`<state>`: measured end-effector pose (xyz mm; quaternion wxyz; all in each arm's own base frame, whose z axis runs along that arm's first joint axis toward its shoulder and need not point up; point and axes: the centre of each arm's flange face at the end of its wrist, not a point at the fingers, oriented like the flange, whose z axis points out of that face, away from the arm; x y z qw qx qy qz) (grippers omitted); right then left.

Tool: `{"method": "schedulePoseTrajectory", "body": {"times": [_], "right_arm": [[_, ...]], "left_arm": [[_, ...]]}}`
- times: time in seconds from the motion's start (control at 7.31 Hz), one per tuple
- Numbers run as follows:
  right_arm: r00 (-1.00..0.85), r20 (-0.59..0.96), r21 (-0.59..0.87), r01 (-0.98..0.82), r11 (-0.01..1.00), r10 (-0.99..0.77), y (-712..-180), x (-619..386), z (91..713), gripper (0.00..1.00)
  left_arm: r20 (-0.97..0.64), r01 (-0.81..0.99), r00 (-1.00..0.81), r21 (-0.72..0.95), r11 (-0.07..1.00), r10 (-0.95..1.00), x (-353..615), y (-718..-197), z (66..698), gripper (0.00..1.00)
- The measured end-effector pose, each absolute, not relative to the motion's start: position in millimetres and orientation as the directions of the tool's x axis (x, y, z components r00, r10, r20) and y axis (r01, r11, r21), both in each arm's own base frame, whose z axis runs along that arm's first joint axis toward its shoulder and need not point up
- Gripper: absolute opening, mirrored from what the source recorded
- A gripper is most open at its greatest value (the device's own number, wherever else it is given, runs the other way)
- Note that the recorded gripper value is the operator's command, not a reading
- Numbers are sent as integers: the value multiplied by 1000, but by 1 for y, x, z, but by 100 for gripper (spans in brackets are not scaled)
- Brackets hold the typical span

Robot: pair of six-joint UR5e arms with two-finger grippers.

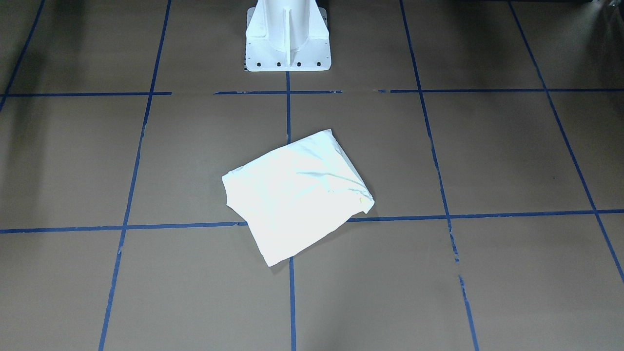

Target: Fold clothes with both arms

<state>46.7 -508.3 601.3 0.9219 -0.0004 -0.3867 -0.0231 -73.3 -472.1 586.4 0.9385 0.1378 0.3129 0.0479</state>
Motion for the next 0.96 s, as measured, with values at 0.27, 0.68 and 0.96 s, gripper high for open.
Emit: {"method": "schedulePoseTrajectory", "body": {"times": [0.27, 0.68, 0.96], "right_arm": [[671, 741, -10, 2, 1000, 6, -495, 64, 613, 100], [641, 767, -27, -20, 999, 34, -484, 72, 621, 100], [640, 768, -34, -22, 999, 40, -480, 73, 625, 100]], "left_arm": [[-581, 10, 803, 237, 971, 134, -77, -468, 614, 100], [-573, -22, 801, 264, 964, 175, -76, -466, 620, 100], [-580, -33, 799, 222, 974, 159, -73, -466, 615, 100]]}}
